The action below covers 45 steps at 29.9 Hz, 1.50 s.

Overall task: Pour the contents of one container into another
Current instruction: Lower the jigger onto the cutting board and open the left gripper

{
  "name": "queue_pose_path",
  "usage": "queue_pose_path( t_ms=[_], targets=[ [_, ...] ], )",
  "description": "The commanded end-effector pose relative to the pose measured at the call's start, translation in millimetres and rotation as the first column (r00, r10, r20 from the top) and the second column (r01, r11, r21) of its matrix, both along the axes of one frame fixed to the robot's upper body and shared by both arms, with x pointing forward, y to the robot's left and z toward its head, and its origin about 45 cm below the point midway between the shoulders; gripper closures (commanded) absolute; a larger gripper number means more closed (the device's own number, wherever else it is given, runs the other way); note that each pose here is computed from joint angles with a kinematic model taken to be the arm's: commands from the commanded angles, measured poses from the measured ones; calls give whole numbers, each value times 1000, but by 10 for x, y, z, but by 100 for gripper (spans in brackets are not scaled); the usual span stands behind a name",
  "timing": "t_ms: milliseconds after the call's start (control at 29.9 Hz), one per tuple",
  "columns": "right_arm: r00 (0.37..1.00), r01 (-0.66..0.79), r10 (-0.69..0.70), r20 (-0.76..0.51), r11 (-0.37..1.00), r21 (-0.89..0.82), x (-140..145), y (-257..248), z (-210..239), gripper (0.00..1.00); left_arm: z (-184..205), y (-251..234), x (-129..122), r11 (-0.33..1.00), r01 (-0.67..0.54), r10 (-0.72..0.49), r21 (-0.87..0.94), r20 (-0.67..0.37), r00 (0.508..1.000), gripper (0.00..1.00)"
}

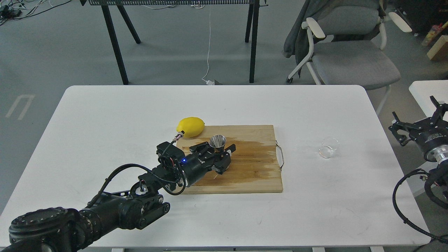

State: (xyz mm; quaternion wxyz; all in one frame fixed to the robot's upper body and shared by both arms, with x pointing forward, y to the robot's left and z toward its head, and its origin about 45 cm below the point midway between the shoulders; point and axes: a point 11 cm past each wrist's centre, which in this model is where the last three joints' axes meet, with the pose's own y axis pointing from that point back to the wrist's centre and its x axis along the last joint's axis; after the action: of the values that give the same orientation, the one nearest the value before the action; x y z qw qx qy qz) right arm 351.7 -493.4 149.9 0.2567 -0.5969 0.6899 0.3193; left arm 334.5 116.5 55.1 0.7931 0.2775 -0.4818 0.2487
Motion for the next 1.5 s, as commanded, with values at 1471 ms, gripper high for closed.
queue_pose_path(
  t_ms=[1471],
  targets=[
    [1000, 3, -3, -4, 1000, 0, -18, -11, -14, 0, -130, -34, -226, 1000, 10, -11, -24, -47, 999, 1]
  ],
)
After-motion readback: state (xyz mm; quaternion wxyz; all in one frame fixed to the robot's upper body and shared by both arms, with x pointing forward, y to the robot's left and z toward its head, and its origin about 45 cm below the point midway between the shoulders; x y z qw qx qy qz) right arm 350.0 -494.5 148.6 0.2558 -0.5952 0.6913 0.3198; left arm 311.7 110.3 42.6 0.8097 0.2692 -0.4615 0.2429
